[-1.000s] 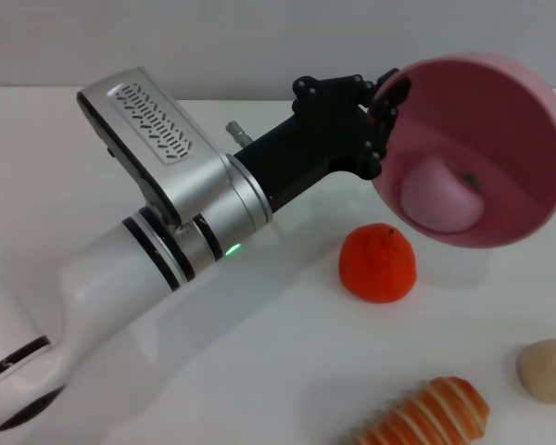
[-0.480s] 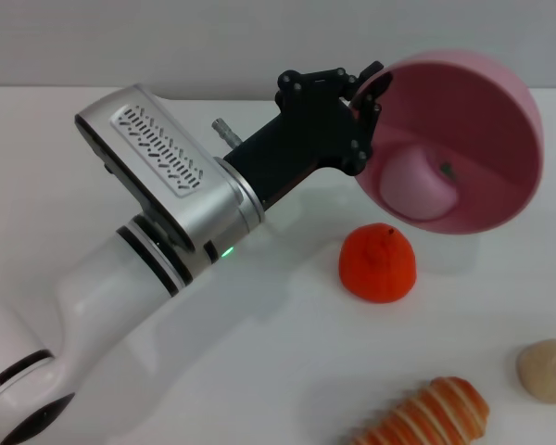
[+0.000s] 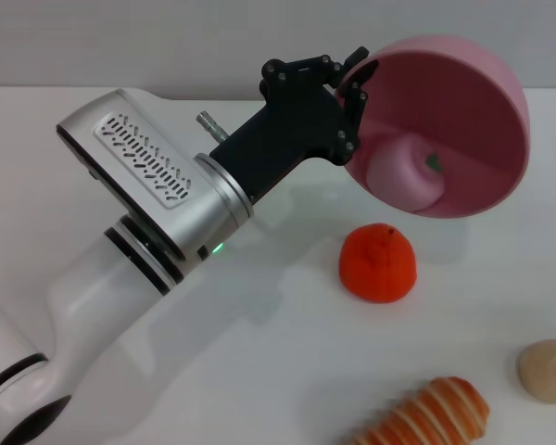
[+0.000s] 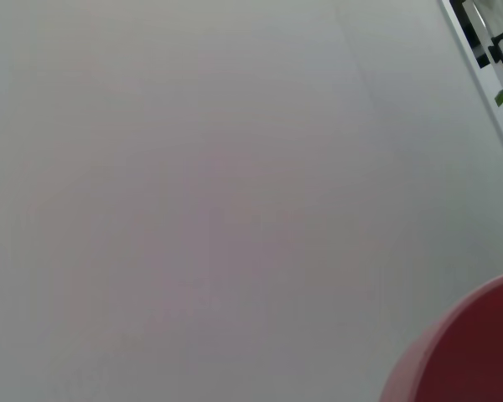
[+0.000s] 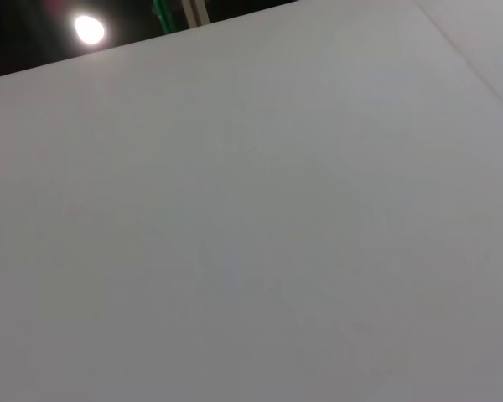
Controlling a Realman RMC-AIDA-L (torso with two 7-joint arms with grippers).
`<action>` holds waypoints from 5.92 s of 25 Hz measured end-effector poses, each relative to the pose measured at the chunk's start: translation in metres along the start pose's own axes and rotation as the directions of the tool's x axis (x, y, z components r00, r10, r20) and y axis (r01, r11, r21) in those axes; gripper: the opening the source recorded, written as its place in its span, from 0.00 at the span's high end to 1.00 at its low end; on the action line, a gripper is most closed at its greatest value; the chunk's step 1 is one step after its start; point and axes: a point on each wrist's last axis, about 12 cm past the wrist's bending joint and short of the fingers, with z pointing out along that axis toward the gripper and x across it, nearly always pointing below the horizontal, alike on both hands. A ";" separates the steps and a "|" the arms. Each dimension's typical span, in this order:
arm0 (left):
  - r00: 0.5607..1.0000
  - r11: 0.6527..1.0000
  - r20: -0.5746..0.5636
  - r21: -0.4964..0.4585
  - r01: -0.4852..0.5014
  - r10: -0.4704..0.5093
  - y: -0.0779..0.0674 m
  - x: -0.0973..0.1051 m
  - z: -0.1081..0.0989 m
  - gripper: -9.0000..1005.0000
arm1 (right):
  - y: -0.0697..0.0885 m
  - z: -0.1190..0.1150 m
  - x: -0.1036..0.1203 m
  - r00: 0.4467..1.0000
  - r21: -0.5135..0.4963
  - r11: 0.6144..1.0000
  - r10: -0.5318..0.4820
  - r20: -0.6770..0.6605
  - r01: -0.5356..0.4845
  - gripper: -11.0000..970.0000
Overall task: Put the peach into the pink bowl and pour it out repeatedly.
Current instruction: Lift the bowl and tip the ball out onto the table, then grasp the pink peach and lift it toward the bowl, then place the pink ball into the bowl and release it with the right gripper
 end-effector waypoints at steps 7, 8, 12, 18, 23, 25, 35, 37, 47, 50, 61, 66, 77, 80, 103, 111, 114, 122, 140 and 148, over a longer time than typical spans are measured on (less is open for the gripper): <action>0.999 0.999 0.015 -0.001 -0.033 0.033 0.002 -0.002 0.002 0.94 | 0.004 0.010 0.005 0.998 -0.017 0.998 -0.064 0.005 0.064 0.54; 0.999 0.999 0.016 0.000 -0.034 0.034 0.002 -0.002 0.003 0.94 | 0.004 0.011 0.006 0.998 -0.016 0.998 -0.064 0.002 0.064 0.54; 0.999 0.999 0.015 0.006 -0.047 0.047 0.002 -0.002 0.005 0.94 | 0.005 0.013 0.011 0.998 -0.009 0.998 -0.061 -0.011 0.061 0.54; 0.997 0.997 0.013 0.005 -0.073 0.073 0.003 -0.001 0.005 0.94 | 0.007 0.019 0.016 0.998 -0.007 0.999 -0.052 -0.020 0.052 0.55; 0.998 0.998 0.008 -0.008 -0.055 0.055 0.006 0.002 0.005 0.94 | 0.009 0.026 0.020 0.999 -0.010 0.999 -0.043 -0.027 0.043 0.55; 1.000 0.999 -0.012 -0.027 -0.021 0.021 0.012 0.004 0.008 0.94 | 0.010 0.029 0.023 0.998 -0.012 0.999 -0.039 -0.041 0.039 0.55; 0.931 0.949 -0.245 -0.230 0.214 -0.269 0.072 0.017 0.031 0.94 | 0.025 0.037 0.035 0.981 -0.126 0.986 0.086 -0.174 -0.109 0.56; 0.894 0.932 -0.322 -0.289 0.219 -0.310 0.085 0.018 0.036 0.94 | 0.034 0.043 0.036 0.965 -0.218 0.962 0.108 -0.238 -0.161 0.56; 0.712 0.881 -0.562 -0.439 0.176 -0.422 0.112 0.028 0.043 0.94 | 0.083 0.073 0.022 0.848 -0.592 0.716 0.000 -0.531 -0.370 0.56; 0.688 0.874 -0.579 -0.454 0.175 -0.438 0.113 0.030 0.040 0.94 | 0.099 0.081 0.016 0.793 -0.647 0.630 -0.081 -0.604 -0.429 0.57; 0.654 0.822 -0.541 -0.519 0.236 -0.529 0.119 0.035 0.030 0.94 | 0.158 0.099 0.014 0.500 -0.608 0.351 -0.355 -0.790 -0.712 0.57; 0.646 0.814 -0.539 -0.529 0.240 -0.540 0.121 0.035 0.030 0.94 | 0.190 0.101 0.030 0.290 -0.516 0.353 -0.528 -0.798 -0.780 0.57; 0.595 0.813 -0.583 -0.533 0.233 -0.553 0.117 0.036 0.033 0.94 | 0.228 0.070 0.090 0.041 -0.412 0.425 -0.655 -0.755 -0.806 0.58; 0.578 0.804 -0.587 -0.546 0.236 -0.568 0.121 0.034 0.036 0.94 | 0.227 0.066 0.095 0.018 -0.406 0.442 -0.658 -0.752 -0.800 0.58; 0.303 0.766 -0.744 -0.413 0.492 -0.596 0.159 0.015 0.020 0.94 | 0.235 0.040 0.118 -0.084 -0.413 0.447 -0.752 -0.653 -0.793 0.60; 0.310 0.780 -0.758 -0.388 0.491 -0.573 0.158 0.015 0.020 0.94 | 0.237 0.032 0.139 -0.128 -0.449 0.497 -0.763 -0.633 -0.742 0.60; 0.320 0.786 -0.760 -0.378 0.490 -0.565 0.158 0.015 0.021 0.94 | 0.239 0.033 0.139 -0.129 -0.447 0.505 -0.757 -0.641 -0.738 0.60; 0.335 0.791 -0.757 -0.372 0.486 -0.562 0.158 0.015 0.021 0.94 | 0.239 0.034 0.138 -0.119 -0.453 0.509 -0.750 -0.651 -0.732 0.61; 0.317 0.794 -0.772 -0.365 0.487 -0.550 0.154 0.019 0.016 0.94 | 0.234 0.104 0.030 0.242 -0.560 0.307 -0.670 -0.701 -0.769 0.93; 0.303 0.789 -0.784 -0.349 0.506 -0.542 0.146 0.020 0.018 0.94 | 0.219 0.135 0.026 0.386 -0.645 0.394 -0.559 -0.734 -0.655 0.93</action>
